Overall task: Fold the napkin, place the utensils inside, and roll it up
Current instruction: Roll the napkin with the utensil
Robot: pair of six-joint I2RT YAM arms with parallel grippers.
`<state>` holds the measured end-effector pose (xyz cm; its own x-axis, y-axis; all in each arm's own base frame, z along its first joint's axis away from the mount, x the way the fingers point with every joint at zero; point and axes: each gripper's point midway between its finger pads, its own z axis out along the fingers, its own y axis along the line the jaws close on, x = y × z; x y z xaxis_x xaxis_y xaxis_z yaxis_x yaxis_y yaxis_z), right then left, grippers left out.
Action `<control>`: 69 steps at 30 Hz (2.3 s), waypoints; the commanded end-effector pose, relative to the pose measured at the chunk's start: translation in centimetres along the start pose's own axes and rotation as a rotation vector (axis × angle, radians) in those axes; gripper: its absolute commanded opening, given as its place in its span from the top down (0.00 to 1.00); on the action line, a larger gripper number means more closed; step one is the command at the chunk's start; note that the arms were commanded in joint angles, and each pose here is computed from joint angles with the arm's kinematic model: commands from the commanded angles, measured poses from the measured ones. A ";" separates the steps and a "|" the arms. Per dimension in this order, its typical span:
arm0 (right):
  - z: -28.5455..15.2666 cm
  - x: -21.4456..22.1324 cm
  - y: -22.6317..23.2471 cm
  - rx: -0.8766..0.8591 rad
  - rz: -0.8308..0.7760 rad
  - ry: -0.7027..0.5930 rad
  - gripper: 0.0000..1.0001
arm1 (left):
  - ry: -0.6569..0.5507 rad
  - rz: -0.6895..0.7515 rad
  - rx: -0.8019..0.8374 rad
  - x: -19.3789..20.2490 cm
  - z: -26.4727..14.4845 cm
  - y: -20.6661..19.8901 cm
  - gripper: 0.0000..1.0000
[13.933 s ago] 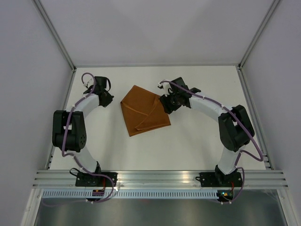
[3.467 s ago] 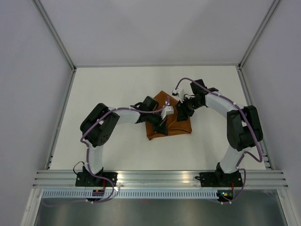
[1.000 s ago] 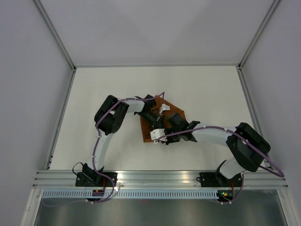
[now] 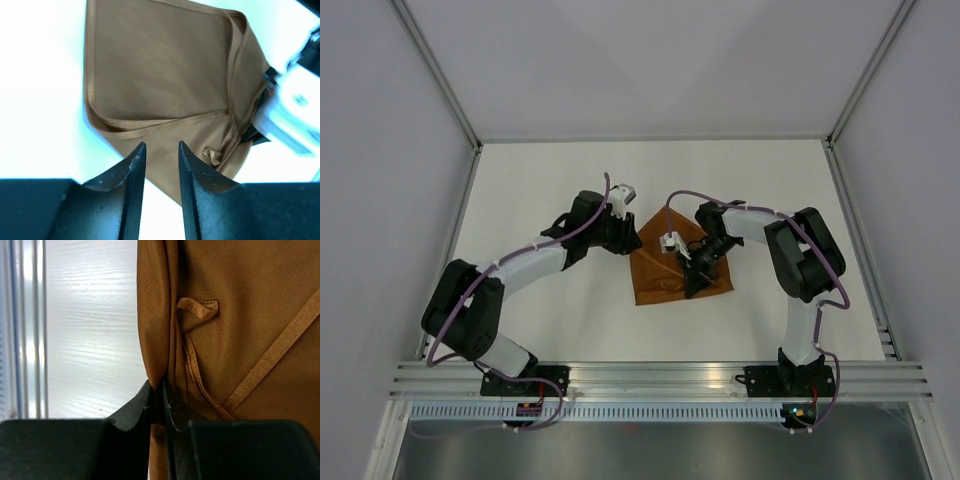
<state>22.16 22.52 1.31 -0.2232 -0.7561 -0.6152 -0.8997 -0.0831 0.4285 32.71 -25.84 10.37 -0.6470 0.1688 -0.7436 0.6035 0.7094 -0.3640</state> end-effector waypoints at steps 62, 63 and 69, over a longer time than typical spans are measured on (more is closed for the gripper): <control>-1.5 3.7 -1.5 -0.028 0.236 0.070 0.66 | 0.271 0.876 0.288 18.0 7.7 -15.6 0.98; -1.8 3.4 -1.7 -0.014 0.238 0.059 0.64 | 0.299 0.849 0.302 18.4 7.4 -15.4 0.98; -4.2 1.5 -2.9 0.107 0.245 -0.015 0.56 | 0.343 0.701 0.405 18.1 7.4 -15.3 0.98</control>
<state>21.46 18.90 2.20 -0.5080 -0.7657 -0.3944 -0.7334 0.1444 0.6643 18.61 -40.91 1.79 0.0241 0.6462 -0.7628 0.9851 0.1145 0.1282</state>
